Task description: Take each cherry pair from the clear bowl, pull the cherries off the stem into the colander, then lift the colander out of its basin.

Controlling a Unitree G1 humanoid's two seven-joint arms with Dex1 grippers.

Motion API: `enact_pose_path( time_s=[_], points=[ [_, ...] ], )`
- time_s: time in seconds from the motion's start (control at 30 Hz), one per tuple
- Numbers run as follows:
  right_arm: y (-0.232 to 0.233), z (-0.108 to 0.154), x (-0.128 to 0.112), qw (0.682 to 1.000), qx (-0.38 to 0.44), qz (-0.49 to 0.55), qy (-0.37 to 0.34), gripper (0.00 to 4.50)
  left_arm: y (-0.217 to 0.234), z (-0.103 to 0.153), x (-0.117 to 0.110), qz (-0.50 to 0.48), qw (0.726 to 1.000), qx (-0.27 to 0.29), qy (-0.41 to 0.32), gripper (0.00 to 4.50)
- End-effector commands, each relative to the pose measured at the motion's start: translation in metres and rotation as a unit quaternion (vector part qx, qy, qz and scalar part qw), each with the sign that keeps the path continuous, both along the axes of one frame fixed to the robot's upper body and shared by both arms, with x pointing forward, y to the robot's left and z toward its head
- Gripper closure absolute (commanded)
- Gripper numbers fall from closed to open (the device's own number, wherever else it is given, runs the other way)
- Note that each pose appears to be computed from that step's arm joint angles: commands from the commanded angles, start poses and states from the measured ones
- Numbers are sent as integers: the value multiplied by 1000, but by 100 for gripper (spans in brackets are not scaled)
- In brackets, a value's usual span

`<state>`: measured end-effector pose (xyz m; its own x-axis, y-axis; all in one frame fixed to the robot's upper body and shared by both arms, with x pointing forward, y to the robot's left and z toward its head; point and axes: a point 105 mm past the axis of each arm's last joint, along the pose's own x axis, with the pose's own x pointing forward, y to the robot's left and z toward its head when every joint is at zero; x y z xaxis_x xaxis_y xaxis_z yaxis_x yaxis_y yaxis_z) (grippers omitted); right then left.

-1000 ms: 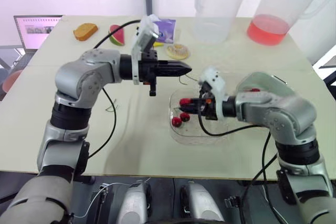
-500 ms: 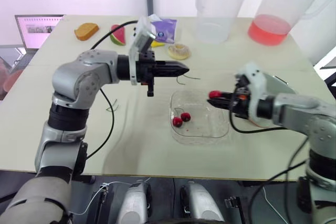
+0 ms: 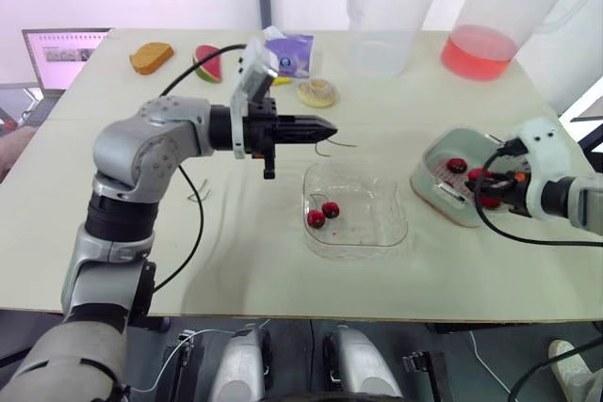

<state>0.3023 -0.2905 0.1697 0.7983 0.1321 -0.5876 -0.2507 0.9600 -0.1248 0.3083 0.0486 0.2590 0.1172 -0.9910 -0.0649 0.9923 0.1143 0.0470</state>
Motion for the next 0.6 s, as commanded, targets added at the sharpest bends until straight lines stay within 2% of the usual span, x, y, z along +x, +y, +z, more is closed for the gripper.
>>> enact_pose_path(
  time_s=[0.03,0.13,0.27,0.4,0.6],
  points=[
    [-6,8,6,1000,-10,-6,-25,381,2,13,-6,-5,1000,-12,-24,450],
    [-8,7,9,1000,-11,-10,-27,381,2,13,-6,-4,1000,-12,-24,450],
    [-10,6,11,999,-14,-11,-34,193,1,13,-5,-1,1000,-12,-25,450],
    [-8,21,12,998,-6,-12,-61,5,1,14,-4,1,1000,-11,-26,450],
    [19,61,6,989,34,43,-135,5,1,16,-5,3,1000,-11,-27,450]
  ],
)
